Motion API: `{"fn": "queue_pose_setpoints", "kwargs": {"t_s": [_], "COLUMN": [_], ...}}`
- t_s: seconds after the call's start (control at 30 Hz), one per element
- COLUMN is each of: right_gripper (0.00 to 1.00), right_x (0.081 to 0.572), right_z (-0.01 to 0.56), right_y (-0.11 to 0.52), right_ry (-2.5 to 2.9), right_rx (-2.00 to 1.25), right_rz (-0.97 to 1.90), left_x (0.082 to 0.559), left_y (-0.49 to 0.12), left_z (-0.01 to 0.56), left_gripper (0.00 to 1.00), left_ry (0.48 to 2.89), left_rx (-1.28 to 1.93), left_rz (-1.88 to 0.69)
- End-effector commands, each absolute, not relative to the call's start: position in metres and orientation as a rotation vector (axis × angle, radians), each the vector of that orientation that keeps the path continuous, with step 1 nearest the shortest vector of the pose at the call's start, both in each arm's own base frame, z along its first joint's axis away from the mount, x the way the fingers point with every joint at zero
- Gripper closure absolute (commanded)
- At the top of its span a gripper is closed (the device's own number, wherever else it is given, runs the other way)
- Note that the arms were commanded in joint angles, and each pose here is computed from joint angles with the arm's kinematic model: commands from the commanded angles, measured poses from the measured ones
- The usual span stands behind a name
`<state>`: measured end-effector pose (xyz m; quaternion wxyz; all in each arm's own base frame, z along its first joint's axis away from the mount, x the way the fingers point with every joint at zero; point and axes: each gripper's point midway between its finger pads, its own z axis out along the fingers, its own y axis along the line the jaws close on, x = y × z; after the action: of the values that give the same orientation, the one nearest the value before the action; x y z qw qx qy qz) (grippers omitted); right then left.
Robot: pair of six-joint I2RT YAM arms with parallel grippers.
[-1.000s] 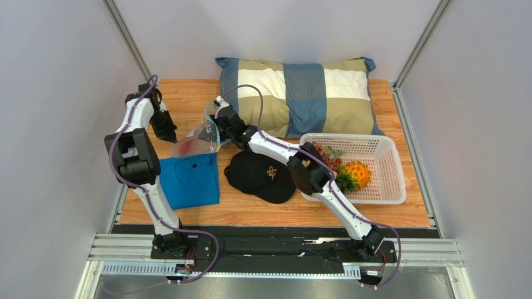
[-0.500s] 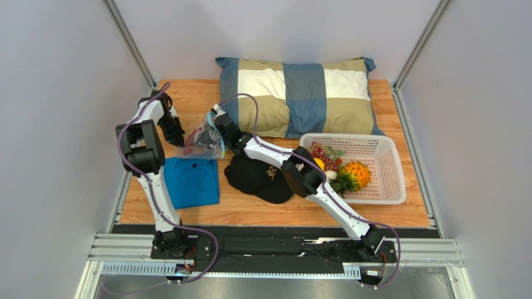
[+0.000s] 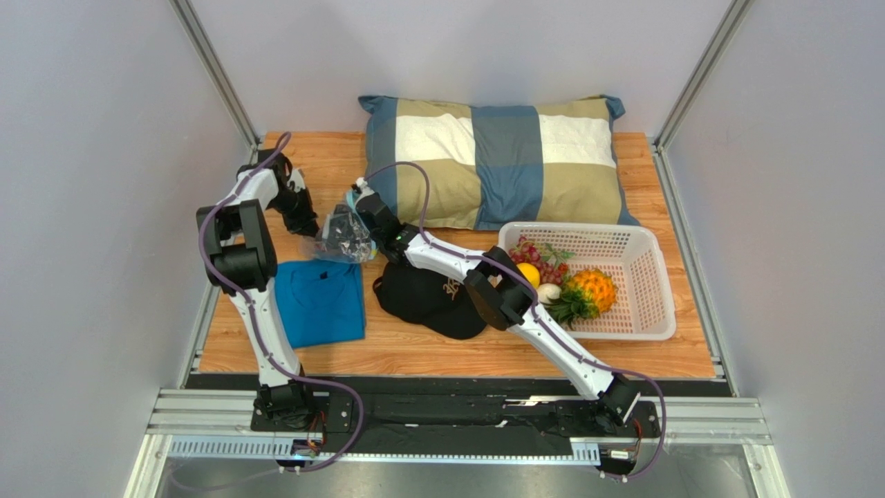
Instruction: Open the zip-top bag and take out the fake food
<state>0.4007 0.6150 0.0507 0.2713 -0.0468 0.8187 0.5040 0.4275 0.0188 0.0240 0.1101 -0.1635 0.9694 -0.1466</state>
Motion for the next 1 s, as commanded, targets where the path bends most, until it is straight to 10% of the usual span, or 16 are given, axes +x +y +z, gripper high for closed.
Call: {"fn": "queue_pose_setpoints", "kwargs": {"t_s": [0.0,0.2,0.4,0.63,0.8,0.83,0.97], "right_gripper": [0.42,0.36,0.81,1.0,1.0,1.0,1.0], "right_x": [0.395,0.404,0.413,0.407,0.413,0.413,0.415], "right_z": [0.06,0.039,0.073,0.145,0.182,0.19,0.206], "right_y": [0.633,0.629,0.623,0.602,0.589,0.587,0.583], "right_ry": [2.131,2.165,2.145,2.131,2.119,2.113,2.106], "right_rx": [-0.117,-0.054,-0.075,-0.128,-0.093,-0.085,-0.056], "right_rz": [1.473,1.442,1.44,1.397,1.47,1.488,1.572], "left_x": [0.429,0.426,0.416,0.41,0.383,0.381,0.383], "left_y": [-0.008,-0.02,0.004,0.039,0.042,0.041,0.039], "left_z": [0.06,0.066,0.074,0.153,0.162,0.161,0.16], "left_gripper": [0.94,0.95,0.94,0.39,0.24,0.03,0.01], "left_ry": [2.778,2.746,2.742,2.51,2.503,2.502,2.459], "left_rx": [-0.33,-0.274,-0.378,-0.457,-0.629,-0.661,-0.81], "left_rz": [-0.606,-0.731,-0.549,-0.312,-0.407,-0.452,-0.608]}}
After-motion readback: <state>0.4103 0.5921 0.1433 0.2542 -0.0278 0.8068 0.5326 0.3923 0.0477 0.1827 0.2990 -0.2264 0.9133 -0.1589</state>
